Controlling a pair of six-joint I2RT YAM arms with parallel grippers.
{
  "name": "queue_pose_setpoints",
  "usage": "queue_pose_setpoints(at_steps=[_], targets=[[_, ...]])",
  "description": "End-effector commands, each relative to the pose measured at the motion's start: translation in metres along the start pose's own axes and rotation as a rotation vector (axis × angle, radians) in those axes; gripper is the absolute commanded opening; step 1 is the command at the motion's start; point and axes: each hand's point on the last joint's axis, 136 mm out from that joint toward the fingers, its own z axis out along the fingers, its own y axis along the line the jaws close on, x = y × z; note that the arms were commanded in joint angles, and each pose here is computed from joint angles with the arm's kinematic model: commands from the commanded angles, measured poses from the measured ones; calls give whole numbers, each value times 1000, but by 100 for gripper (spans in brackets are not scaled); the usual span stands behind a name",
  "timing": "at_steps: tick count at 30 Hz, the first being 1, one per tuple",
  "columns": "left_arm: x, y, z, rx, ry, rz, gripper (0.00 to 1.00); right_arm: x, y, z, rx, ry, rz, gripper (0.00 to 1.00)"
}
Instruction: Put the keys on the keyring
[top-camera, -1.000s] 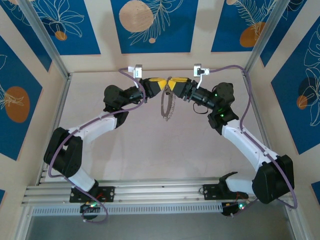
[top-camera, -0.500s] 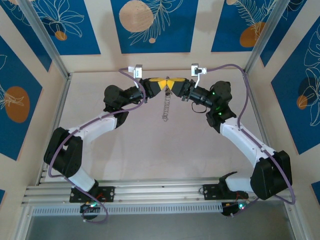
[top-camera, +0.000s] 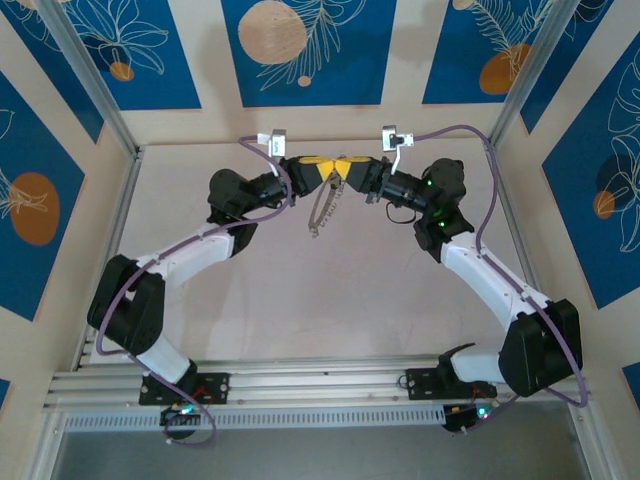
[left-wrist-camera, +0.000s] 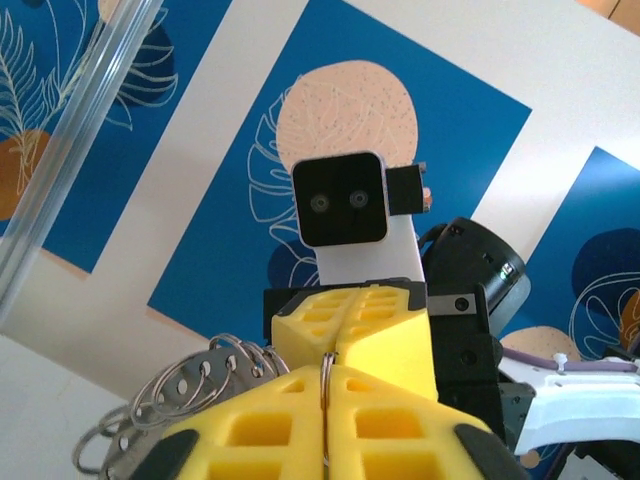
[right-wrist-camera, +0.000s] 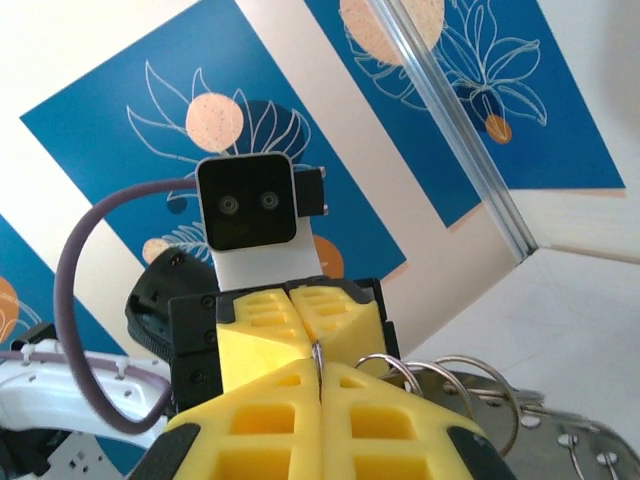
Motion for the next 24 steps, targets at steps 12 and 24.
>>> queue_pose_setpoints(at_steps=[12, 24], targets=[[-16, -24, -20, -6, 201, 210, 46, 11, 5, -18, -77, 248, -71, 0], [10, -22, -36, 15, 475, 267, 38, 29, 15, -16, -182, 409, -67, 0]])
